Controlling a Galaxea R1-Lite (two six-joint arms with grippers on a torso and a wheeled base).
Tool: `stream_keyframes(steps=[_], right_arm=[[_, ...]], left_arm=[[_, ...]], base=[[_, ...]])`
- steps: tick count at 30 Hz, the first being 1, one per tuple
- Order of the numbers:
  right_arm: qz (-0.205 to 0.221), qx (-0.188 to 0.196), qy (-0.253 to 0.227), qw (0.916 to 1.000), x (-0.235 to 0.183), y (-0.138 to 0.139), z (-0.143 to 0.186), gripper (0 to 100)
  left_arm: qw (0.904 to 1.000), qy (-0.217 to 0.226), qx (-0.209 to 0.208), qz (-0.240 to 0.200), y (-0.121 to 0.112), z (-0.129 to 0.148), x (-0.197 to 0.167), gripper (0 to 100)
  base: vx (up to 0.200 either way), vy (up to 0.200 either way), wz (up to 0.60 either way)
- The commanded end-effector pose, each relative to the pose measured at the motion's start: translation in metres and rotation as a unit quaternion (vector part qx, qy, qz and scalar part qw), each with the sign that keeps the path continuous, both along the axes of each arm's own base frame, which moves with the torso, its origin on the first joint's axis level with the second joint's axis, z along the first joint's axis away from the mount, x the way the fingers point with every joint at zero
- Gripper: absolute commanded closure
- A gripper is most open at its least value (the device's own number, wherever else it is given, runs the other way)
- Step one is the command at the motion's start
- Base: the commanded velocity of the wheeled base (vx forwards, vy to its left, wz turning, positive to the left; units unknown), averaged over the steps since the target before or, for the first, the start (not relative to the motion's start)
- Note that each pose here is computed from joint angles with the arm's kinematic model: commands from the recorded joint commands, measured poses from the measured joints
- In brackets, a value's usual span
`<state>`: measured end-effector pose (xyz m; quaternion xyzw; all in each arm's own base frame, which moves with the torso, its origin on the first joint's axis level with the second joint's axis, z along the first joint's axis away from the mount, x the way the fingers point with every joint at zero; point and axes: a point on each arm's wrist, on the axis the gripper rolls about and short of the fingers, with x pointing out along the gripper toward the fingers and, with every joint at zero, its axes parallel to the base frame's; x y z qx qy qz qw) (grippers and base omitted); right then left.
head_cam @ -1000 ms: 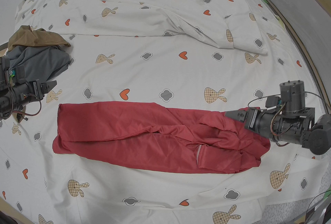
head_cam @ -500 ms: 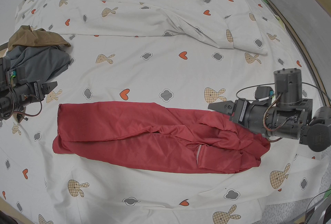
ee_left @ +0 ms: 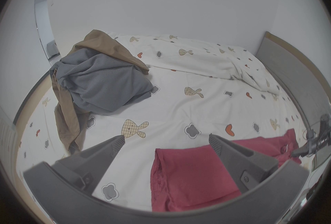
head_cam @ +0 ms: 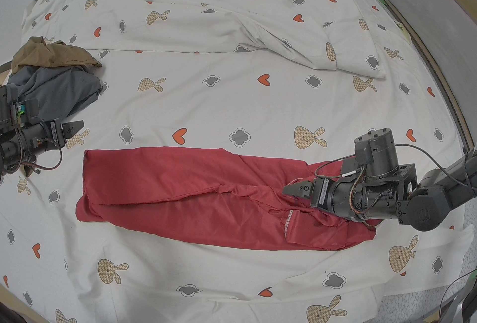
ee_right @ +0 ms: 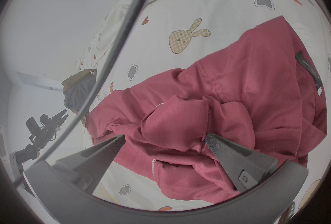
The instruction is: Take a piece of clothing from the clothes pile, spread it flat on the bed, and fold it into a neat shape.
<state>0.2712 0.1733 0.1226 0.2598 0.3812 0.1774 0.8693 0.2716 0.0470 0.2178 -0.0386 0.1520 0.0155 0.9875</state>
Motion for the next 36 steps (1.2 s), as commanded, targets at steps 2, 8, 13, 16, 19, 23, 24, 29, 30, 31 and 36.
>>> stream_keyframes(steps=[2,8,13,16,19,23,24,29,30,31,36], right_arm=[[-0.01,-0.007,0.012,0.9999,0.004,-0.005,-0.008,0],[-0.014,0.024,-0.037,0.9989,-0.009,-0.016,0.03,0],[-0.01,0.052,-0.082,0.9953,-0.037,-0.031,0.075,0],[-0.005,0.065,-0.099,0.993,-0.054,-0.04,0.096,0],[0.003,0.084,-0.118,0.9895,-0.067,-0.052,0.114,0],[-0.015,0.089,-0.123,0.9883,-0.063,-0.065,0.117,0],[-0.017,0.09,-0.121,0.9884,-0.062,-0.068,0.117,0],[-0.018,0.096,-0.115,0.9885,-0.056,-0.077,0.115,0],[-0.02,0.097,-0.117,0.9883,-0.056,-0.078,0.116,0],[-0.023,0.097,-0.119,0.9879,-0.056,-0.08,0.117,0],[-0.033,0.097,-0.125,0.9869,-0.054,-0.085,0.12,0]], left_arm=[[0.9993,-0.009,0.033,-0.012,-0.004,-0.002,-0.015,0],[0.9937,-0.057,0.097,0.004,-0.01,0.006,-0.035,0],[0.976,-0.106,0.15,0.117,-0.009,0.014,-0.037,0],[0.9608,-0.096,0.19,0.178,-0.007,0.011,-0.031,0],[0.9483,-0.09,0.2,0.23,-0.006,0.002,-0.015,0],[0.9344,-0.09,0.192,0.286,-0.003,-0.015,0.005,0],[0.9319,-0.081,0.2,0.292,-0.002,-0.02,0.005,0],[0.9415,-0.03,0.226,0.248,-0.003,-0.048,0.005,0],[0.9484,-0.026,0.217,0.229,-0.003,-0.054,0.011,0],[0.9543,-0.025,0.199,0.222,-0.001,-0.058,0.016,0],[0.9886,-0.006,0.035,0.146,0.01,-0.073,0.035,0]], base=[[0.0,0.0,0.0],[0.0,0.0,0.0],[0.0,0.0,0.0],[0.0,0.0,0.0],[0.0,0.0,0.0],[0.0,0.0,0.0],[0.0,0.0,0.0],[0.0,0.0,0.0],[0.0,0.0,0.0],[0.0,0.0,0.0],[0.0,0.0,0.0]])
